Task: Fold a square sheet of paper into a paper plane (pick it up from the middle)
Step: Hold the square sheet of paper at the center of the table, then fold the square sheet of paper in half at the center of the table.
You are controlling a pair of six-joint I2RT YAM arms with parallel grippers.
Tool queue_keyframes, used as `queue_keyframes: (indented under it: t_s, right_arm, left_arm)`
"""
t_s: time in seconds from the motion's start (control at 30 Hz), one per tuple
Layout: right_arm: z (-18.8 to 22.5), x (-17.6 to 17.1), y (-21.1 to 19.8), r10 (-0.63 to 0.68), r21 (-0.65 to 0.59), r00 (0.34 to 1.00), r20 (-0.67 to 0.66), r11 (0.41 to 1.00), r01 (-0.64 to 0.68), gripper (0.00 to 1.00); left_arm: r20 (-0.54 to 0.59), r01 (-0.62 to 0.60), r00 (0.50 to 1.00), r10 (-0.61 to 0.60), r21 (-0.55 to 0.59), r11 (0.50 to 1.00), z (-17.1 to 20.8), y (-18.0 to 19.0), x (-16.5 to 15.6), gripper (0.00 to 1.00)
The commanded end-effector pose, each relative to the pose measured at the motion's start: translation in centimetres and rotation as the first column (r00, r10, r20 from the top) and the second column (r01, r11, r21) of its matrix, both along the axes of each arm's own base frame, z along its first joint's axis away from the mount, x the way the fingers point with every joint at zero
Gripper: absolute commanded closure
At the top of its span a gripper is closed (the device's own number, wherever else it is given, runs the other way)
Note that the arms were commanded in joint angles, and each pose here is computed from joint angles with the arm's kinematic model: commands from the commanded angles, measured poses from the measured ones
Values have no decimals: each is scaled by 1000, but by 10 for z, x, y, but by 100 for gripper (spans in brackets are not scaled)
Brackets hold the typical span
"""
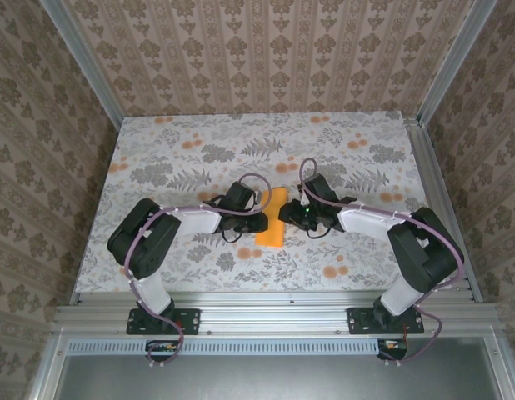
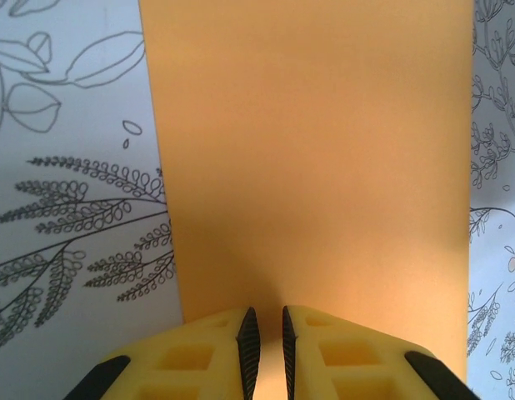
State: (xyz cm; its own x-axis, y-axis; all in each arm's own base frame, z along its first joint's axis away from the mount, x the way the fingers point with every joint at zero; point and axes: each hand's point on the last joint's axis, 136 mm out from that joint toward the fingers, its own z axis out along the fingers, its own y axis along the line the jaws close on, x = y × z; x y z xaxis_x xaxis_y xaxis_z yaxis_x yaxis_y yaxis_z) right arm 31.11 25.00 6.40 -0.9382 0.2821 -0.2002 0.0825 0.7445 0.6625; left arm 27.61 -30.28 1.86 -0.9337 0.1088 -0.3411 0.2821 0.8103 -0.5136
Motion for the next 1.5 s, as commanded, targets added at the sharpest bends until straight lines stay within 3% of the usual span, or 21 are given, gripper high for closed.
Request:
queue_keyframes:
  t_s: [0.0, 0.17, 0.87, 1.2, 1.47]
  right_arm:
    - [14, -3, 22, 27, 146, 1000, 1, 989, -27, 67]
    - [-3, 0, 28, 31, 156, 999, -31, 987, -26, 74]
    - [-60, 3, -4, 27, -44, 994, -106, 999, -32, 76]
    - [-19, -2, 21, 81, 101, 995, -63, 992, -75, 81]
    - [-47, -34, 11, 108, 48, 983, -150, 994, -102, 82]
  left_arm:
    - [-112, 15, 994, 9, 210, 978, -56, 38, -28, 79]
    - [-114, 24, 993, 2, 224, 974, -56, 39, -29, 79]
    - [-108, 24, 994, 7, 284, 958, -63, 52, -31, 79]
    - [-116, 32, 993, 2, 294, 955, -66, 53, -31, 79]
    - [-120, 38, 993, -2, 297, 954, -65, 52, -30, 79]
